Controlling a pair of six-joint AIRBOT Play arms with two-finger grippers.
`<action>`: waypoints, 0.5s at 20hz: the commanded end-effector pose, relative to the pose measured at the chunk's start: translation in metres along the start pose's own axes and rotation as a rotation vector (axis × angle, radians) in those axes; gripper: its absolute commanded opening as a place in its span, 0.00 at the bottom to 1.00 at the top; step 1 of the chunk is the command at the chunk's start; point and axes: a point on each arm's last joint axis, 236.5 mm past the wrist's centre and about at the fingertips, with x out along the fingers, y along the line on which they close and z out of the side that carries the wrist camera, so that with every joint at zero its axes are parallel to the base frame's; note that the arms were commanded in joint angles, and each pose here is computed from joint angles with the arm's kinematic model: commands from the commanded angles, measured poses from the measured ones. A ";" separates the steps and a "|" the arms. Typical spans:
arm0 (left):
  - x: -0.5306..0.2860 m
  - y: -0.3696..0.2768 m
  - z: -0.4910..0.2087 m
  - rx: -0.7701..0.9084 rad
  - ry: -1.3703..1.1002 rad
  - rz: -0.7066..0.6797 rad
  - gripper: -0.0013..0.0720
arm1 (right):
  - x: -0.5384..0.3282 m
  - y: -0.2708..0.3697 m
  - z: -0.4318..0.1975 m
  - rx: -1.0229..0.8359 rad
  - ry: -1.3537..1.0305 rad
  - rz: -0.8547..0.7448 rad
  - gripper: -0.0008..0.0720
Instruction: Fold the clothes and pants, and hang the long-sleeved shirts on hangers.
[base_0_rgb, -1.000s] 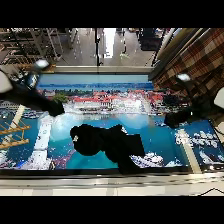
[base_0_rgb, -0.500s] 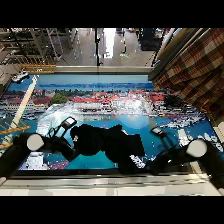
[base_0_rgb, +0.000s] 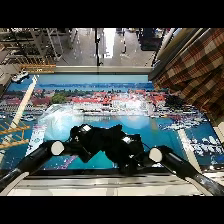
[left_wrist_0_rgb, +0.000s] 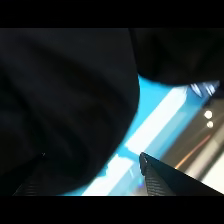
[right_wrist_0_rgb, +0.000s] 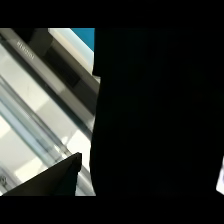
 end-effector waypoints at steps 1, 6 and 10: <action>0.023 0.008 0.017 -0.013 -0.009 0.004 0.67 | 0.021 0.002 0.025 -0.012 0.021 0.020 0.58; 0.015 0.027 0.016 -0.147 0.022 -0.005 0.02 | -0.012 -0.046 0.017 0.018 0.104 -0.221 0.04; -0.139 0.044 0.079 -0.068 -0.134 0.027 0.02 | -0.181 -0.096 0.040 -0.015 -0.002 -0.642 0.04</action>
